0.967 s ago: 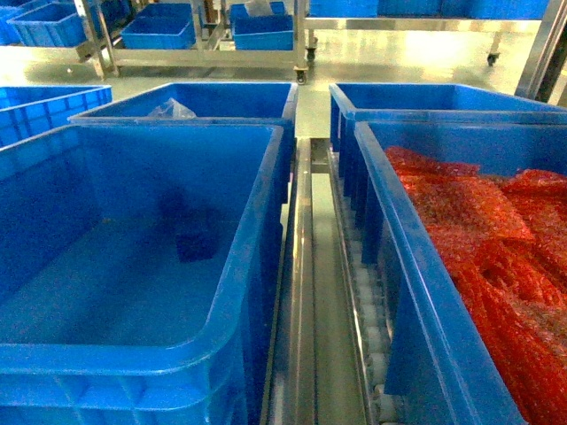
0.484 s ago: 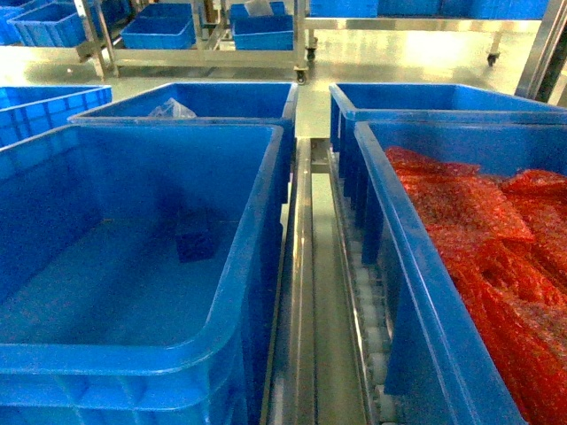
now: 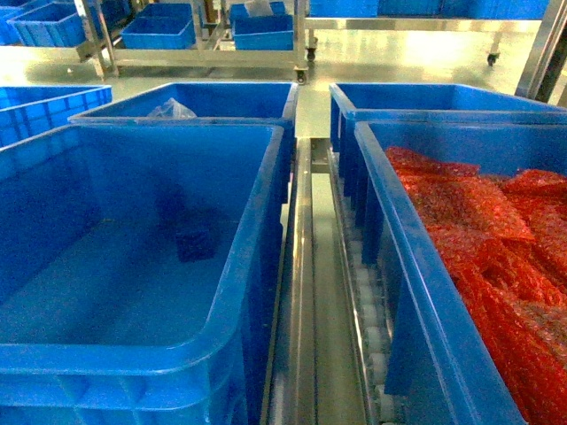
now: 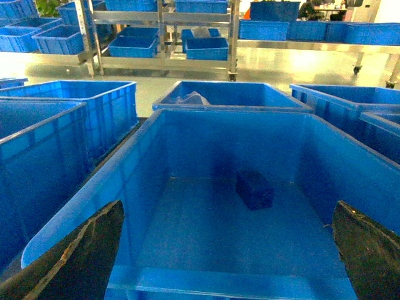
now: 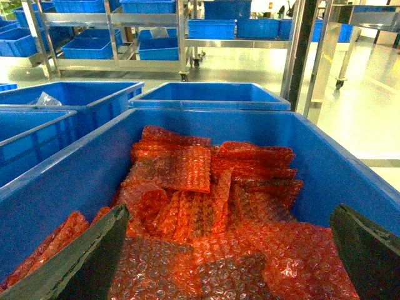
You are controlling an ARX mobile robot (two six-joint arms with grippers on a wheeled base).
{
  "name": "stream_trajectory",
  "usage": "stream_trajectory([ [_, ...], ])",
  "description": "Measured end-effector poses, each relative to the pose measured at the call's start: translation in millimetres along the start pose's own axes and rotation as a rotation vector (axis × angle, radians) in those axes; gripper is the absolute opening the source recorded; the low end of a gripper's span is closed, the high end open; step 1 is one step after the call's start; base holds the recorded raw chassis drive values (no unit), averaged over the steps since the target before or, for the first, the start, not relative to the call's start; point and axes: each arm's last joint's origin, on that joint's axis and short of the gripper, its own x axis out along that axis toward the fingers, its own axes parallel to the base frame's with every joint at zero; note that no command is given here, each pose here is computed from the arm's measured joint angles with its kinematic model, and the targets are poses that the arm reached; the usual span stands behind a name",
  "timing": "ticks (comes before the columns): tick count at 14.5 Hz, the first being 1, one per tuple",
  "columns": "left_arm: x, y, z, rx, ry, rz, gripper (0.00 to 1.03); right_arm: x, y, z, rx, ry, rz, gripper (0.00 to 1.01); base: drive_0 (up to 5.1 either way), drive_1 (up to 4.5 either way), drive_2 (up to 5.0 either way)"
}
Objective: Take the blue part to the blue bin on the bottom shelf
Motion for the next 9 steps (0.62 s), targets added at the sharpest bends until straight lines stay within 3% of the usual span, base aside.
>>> stream_trajectory([
  [9, 0.0, 0.0, 0.0, 0.000, 0.000, 0.000, 0.98, 0.0, 0.0, 0.0, 0.000, 0.000, 0.000, 0.98, 0.0, 0.00, 0.0],
])
